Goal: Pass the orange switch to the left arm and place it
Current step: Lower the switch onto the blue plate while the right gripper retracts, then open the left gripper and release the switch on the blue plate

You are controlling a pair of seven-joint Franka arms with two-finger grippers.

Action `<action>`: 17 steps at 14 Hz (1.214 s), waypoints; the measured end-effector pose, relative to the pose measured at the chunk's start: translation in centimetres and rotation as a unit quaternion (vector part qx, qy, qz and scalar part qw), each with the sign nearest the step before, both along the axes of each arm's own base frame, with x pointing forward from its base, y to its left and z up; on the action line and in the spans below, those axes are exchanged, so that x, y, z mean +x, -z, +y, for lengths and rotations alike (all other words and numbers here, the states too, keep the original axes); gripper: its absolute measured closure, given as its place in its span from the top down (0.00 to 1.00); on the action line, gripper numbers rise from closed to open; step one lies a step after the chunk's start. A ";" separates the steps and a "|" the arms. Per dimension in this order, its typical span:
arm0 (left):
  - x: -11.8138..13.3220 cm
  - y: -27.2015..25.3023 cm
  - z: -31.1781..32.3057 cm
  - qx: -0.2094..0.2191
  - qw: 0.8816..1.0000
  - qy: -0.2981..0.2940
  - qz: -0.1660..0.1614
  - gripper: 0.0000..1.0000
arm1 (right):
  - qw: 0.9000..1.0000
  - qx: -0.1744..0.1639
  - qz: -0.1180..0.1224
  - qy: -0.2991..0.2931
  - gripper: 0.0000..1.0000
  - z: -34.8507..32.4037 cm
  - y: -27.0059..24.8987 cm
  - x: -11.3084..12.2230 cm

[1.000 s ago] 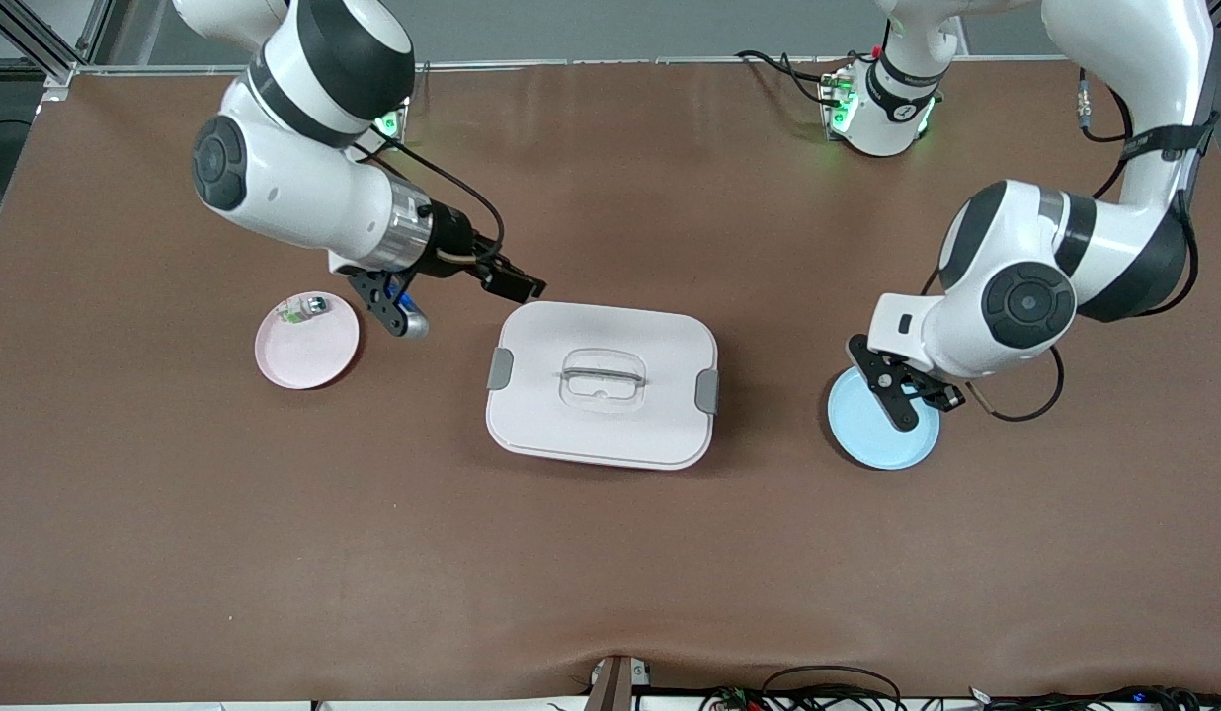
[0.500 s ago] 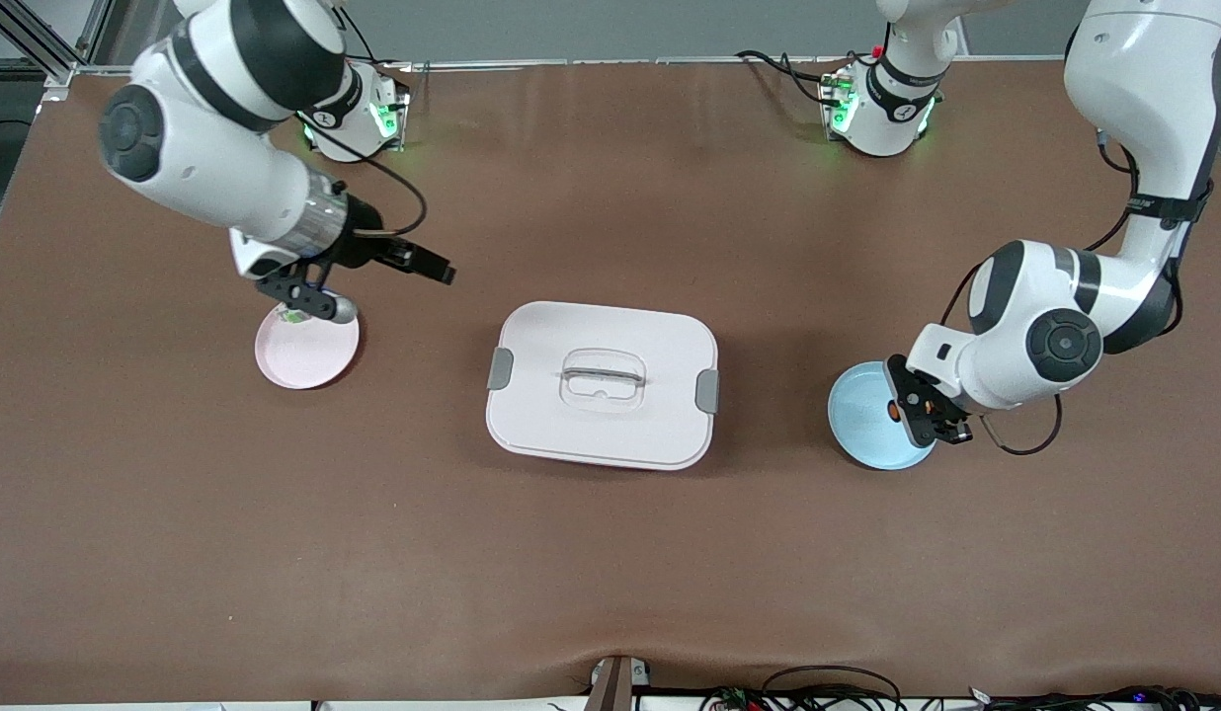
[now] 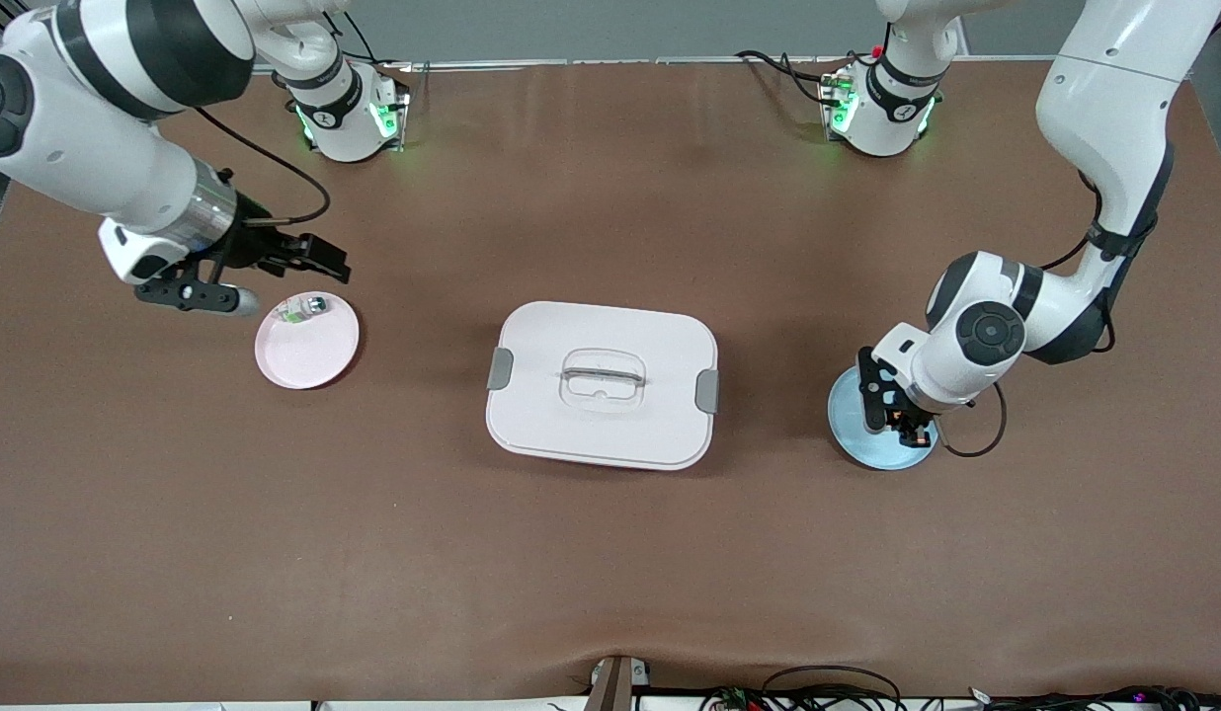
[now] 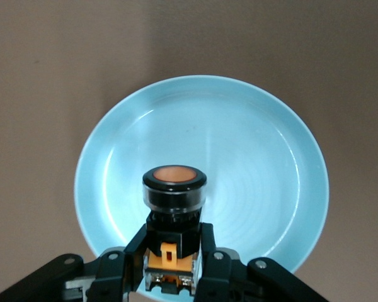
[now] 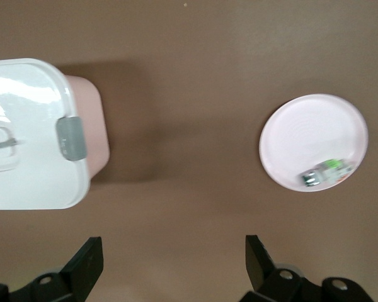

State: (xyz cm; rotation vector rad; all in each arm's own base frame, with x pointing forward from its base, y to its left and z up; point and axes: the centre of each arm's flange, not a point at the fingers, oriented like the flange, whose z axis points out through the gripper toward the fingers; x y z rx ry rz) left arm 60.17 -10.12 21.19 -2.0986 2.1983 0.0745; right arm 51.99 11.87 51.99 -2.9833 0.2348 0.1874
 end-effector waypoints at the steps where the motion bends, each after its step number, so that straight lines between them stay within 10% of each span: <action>1: -0.3 0.8 -0.1 0.003 1.000 0.012 0.001 0.35 | 1.000 -0.008 -0.003 -0.008 1.00 -1.1 -0.4 -0.1; 8: -1.3 2.3 0.9 0.009 0.999 0.033 0.011 0.35 | 1.000 -0.021 -0.008 -0.014 1.00 -8.6 -4.5 -0.7; 15: -0.3 -1.8 -1.8 0.008 1.000 0.003 0.000 0.99 | 0.998 -0.049 -0.044 0.002 1.00 -11.4 -11.2 -0.3; 17: 0.7 -6.5 -3.6 0.020 0.999 -0.047 0.000 1.00 | 0.998 -0.049 -0.044 0.003 1.00 -11.6 -11.2 -0.1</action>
